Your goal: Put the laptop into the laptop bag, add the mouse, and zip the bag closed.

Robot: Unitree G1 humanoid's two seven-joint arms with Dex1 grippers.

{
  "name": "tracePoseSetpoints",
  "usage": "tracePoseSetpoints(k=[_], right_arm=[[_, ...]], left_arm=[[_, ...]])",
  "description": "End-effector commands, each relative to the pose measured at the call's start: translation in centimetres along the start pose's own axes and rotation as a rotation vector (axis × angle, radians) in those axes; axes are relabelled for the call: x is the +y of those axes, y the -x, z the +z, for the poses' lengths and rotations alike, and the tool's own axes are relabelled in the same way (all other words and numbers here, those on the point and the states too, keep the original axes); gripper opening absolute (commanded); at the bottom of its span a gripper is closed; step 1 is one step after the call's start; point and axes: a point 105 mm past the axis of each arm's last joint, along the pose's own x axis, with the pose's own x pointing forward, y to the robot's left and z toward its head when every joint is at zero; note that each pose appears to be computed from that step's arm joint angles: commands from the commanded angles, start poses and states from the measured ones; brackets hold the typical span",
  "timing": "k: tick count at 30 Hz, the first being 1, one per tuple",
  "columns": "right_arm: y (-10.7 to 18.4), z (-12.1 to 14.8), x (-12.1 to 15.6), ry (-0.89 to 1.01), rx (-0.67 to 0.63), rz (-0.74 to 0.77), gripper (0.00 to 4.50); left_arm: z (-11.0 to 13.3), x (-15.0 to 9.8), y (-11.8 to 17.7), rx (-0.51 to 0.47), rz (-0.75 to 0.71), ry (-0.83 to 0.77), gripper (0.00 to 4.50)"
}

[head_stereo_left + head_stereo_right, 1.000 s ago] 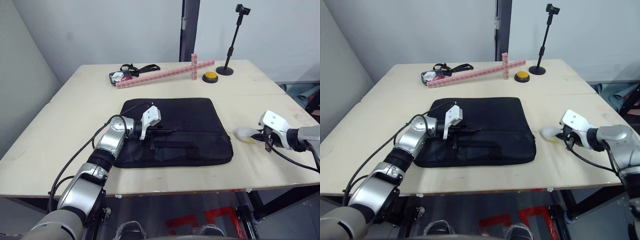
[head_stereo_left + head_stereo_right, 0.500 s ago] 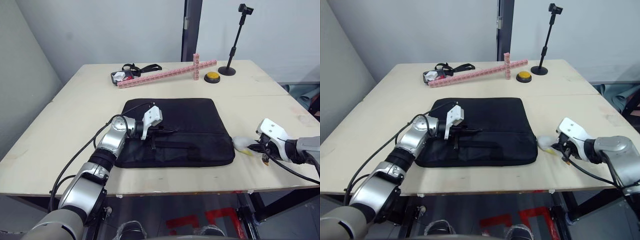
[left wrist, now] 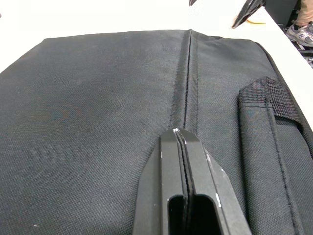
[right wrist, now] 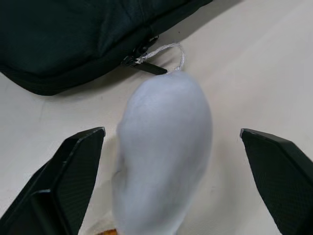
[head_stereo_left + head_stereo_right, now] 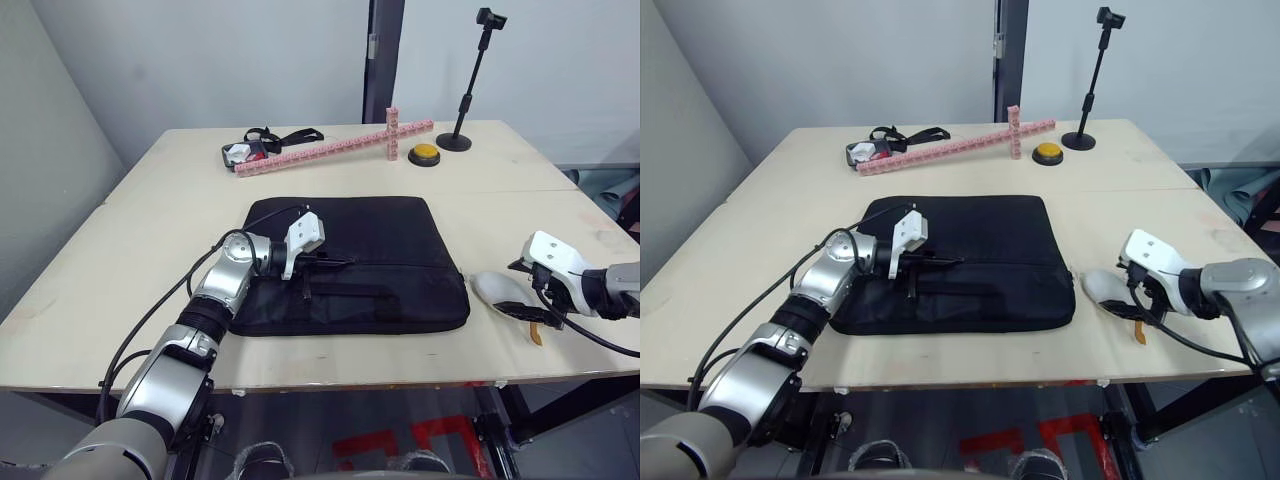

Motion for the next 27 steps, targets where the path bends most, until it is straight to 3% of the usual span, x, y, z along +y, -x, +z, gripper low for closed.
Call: tracePoseSetpoints(k=[1,7,13,24,27], right_arm=[[1.6,1.5,-1.1,0.043,-0.019,-0.008,4.46],[3.5,2.7,-1.4,0.055,-0.043,0.086,4.46],[5.2,3.7,-2.0,0.022,-0.066,0.168,4.46],[4.3,5.5,-2.3,0.029,-0.102,0.248,4.46],[4.0,6.4,-2.2,0.027,-0.133,0.275,4.50]], left_arm=[[-6.5,-2.2,0.5,0.207,-0.029,0.163,0.00],[-5.9,-2.2,0.7,0.169,-0.034,0.191,0.00],[-3.6,-1.6,1.1,0.089,-0.017,0.207,0.00],[0.9,-0.4,4.2,0.004,0.083,0.177,0.00],[2.0,-0.2,5.9,0.004,0.111,0.168,0.82]])
